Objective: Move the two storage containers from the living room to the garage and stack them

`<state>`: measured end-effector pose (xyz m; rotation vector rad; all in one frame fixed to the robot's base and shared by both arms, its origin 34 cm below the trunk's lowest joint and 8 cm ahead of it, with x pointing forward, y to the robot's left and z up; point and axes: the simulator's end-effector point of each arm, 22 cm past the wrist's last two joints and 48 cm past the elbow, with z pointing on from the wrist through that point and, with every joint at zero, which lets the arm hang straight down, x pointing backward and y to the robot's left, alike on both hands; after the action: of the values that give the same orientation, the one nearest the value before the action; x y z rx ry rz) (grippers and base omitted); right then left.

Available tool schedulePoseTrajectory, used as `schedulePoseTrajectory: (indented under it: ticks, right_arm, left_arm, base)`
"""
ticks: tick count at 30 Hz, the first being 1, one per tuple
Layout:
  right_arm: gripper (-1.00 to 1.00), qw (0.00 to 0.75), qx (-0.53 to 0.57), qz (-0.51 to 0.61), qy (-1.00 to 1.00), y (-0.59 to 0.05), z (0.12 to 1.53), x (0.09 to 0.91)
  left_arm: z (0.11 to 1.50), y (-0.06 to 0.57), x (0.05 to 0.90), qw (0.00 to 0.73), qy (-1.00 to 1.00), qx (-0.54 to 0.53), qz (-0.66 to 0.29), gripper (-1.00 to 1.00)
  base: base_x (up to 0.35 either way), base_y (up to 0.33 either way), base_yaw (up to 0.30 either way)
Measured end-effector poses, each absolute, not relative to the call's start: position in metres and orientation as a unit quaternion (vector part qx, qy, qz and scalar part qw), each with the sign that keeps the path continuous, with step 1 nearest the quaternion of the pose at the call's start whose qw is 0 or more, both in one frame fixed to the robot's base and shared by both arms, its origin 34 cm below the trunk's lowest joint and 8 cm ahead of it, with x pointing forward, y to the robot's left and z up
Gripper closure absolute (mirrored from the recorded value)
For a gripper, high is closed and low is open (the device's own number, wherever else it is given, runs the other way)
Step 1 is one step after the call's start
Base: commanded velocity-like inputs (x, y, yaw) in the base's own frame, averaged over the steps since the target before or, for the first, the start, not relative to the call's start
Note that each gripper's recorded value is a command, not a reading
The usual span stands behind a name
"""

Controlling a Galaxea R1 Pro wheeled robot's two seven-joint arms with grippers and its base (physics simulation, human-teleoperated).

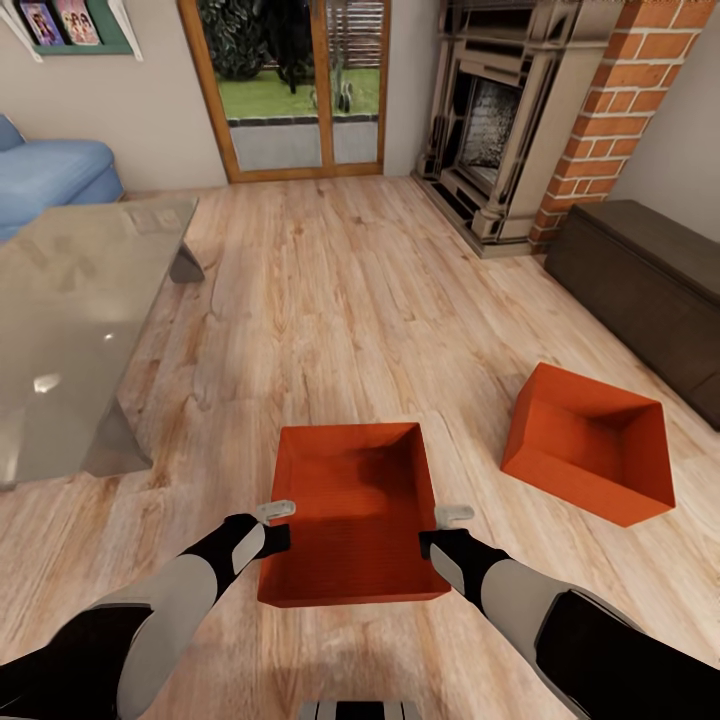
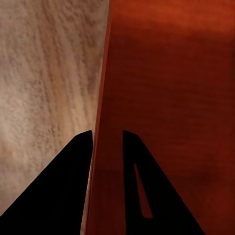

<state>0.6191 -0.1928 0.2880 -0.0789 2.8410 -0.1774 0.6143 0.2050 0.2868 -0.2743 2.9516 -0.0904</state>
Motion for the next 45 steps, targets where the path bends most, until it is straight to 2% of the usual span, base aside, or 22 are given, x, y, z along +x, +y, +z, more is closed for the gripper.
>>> schedulePoseTrajectory:
  ticks: [45]
  right_arm:
    - [1.0,0.147,-0.026,-0.062,0.987,-0.192,0.38,0.634]
  left_arm:
    - [0.378,0.206,0.63,0.088,0.991,-0.093,-0.03,1.0]
  base:
    - [0.0,0.0,0.0]
